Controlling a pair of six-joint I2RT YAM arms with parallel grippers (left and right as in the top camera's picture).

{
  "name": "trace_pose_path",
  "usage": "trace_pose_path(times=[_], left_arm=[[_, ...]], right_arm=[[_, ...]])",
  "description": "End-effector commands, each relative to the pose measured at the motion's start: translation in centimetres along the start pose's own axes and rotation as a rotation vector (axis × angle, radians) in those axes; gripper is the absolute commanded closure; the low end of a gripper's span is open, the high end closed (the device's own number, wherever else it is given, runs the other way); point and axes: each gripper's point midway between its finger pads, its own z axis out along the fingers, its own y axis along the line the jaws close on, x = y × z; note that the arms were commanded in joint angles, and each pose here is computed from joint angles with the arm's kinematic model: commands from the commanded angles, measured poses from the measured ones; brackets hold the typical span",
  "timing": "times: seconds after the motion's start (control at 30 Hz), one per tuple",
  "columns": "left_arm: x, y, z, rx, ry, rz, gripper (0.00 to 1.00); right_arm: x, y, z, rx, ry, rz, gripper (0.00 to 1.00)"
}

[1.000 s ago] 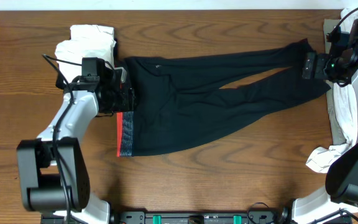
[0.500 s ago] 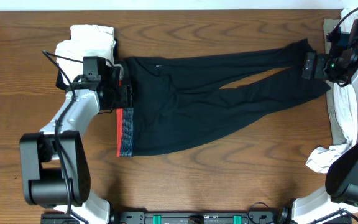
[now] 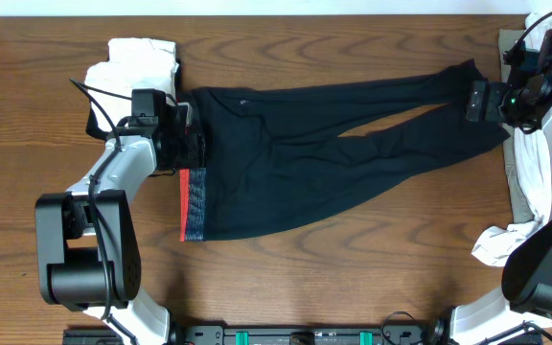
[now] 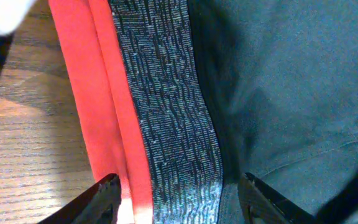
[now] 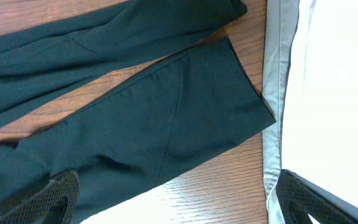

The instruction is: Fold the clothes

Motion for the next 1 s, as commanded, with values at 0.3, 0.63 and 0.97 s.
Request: trace_pose_path(times=[0.3, 0.63, 0.97], left_arm=[[-0.58, 0.21, -0.24, -0.007, -0.011, 0.011, 0.42], [-0.55, 0.21, -0.24, -0.006, -0.010, -0.012, 0.66], [-0.55, 0.25, -0.26, -0.007, -0.010, -0.013, 0.81]], right_arm=[[0.07, -0.27, -0.07, 0.003, 0.000, 0.017, 0.01], [0.07, -0.28, -0.07, 0.004, 0.000, 0.017, 0.01], [0.06, -0.28, -0.07, 0.004, 0.000, 0.017, 0.01]])
